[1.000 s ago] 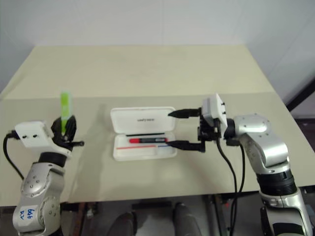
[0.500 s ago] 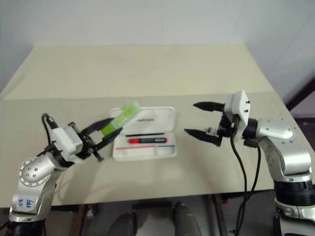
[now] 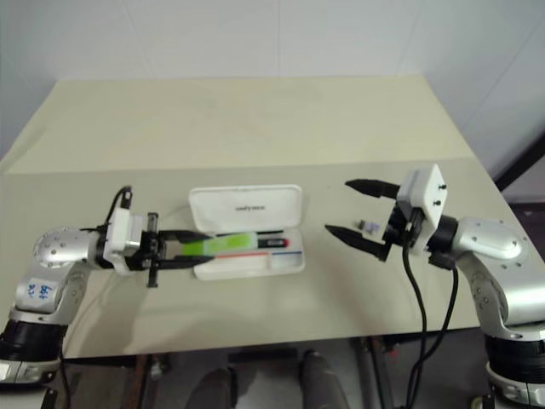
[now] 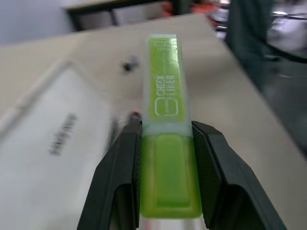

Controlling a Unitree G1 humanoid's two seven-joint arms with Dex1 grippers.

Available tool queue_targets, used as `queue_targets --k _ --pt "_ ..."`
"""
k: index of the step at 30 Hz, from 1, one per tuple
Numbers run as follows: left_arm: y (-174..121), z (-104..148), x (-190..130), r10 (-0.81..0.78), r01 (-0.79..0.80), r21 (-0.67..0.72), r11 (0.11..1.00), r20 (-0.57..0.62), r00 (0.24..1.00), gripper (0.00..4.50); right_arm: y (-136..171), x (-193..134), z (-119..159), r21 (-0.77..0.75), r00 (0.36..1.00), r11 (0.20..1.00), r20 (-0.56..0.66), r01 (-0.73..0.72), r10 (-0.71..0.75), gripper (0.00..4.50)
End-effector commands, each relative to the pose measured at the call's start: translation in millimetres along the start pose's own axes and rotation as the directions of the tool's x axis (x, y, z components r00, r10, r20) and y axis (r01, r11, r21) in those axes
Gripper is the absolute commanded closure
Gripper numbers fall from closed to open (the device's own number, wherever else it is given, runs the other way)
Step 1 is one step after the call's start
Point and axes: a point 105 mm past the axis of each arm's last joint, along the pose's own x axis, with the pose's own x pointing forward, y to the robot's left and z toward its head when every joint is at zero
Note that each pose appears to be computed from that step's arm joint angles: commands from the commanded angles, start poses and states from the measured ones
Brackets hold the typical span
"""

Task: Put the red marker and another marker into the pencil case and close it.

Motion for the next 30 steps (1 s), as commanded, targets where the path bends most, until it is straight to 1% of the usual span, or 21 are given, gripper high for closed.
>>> queue_targets --k 1,2,5,7,11,20,30 --pt "2.8 0.3 3.5 -0.082 0.083 0.022 0.996 -0.01 0.997 3.46 -0.1 -5.6 14.9 -0.045 0.999 0.999 0.025 0.027 -0.025 0.0" --pt "3.0 -2.2 4.4 -0.097 0.097 0.006 0.995 -0.021 0.995 3.46 0.2 -5.9 15.1 -0.044 0.999 0.999 0.024 0.029 -0.028 0.0" --pt "2.3 -9.6 7.3 -0.125 0.127 0.018 0.992 -0.065 0.99 3.46 1.1 -6.8 16.0 -0.044 0.999 0.998 0.023 0.034 -0.033 0.0" --pt "1.1 -16.0 9.4 -0.139 0.144 0.047 0.988 -0.103 0.985 3.46 1.6 -7.5 16.5 -0.043 0.999 0.998 0.021 0.04 -0.039 0.0" --pt "5.7 -26.0 15.8 -0.094 0.103 0.057 0.993 -0.148 0.984 3.46 2.7 -8.4 17.3 -0.041 0.998 0.998 0.022 0.052 -0.051 0.0" --pt "19.9 -31.4 24.1 0.004 0.007 0.053 0.999 -0.193 0.981 3.46 6.6 -6.8 17.9 -0.033 0.998 0.997 0.031 0.063 -0.062 0.0" --pt "17.5 -31.7 25.3 -0.019 0.032 0.054 0.998 -0.214 0.977 3.46 6.1 -4.4 18.6 -0.035 0.997 0.997 0.04 0.061 -0.06 0.0"
